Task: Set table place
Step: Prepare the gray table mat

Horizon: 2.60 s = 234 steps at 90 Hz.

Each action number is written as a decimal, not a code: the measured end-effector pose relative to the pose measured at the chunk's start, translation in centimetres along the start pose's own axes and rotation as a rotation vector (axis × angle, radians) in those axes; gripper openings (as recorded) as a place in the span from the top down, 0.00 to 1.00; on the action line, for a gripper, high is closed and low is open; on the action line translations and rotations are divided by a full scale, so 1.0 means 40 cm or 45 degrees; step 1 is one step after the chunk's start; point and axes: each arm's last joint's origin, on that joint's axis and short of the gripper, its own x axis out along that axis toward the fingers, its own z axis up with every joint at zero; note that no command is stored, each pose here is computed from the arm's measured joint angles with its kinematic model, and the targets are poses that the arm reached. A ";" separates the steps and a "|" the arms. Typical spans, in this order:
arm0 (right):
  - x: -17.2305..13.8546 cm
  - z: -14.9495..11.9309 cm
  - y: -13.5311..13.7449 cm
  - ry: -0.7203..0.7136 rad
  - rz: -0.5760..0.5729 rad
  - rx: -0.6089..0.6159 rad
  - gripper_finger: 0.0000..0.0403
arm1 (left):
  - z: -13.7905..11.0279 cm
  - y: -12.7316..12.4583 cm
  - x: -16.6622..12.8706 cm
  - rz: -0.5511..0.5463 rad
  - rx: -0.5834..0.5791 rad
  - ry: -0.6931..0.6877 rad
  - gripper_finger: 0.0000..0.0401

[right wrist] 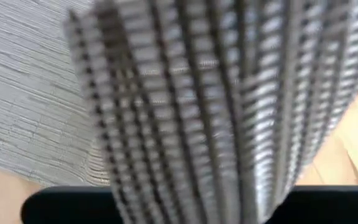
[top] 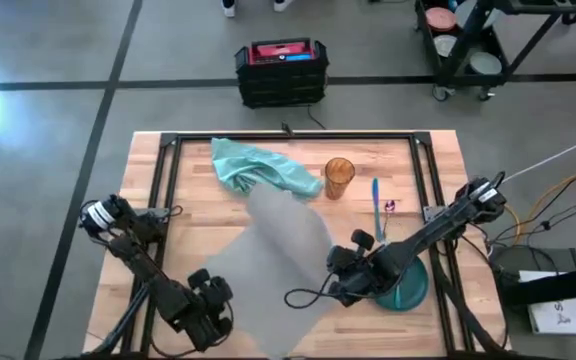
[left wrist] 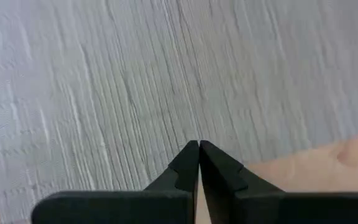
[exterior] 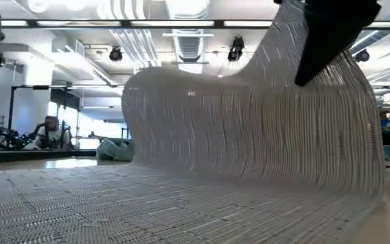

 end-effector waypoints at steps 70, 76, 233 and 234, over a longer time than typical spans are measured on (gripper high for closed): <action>0.019 -0.024 -0.005 0.036 -0.028 0.047 1.00 | 0.045 -0.030 -0.050 -0.159 -0.083 -0.373 1.00; 0.019 -0.023 -0.005 0.032 -0.031 0.048 1.00 | 0.046 -0.046 -0.037 -0.197 -0.084 -0.424 1.00; 0.063 -0.094 0.040 0.145 0.298 0.242 0.74 | 0.051 -0.033 -0.046 -0.010 0.025 -0.066 1.00; 0.061 -0.093 0.040 0.152 0.304 0.231 0.73 | 0.051 -0.034 -0.045 -0.016 0.022 -0.067 1.00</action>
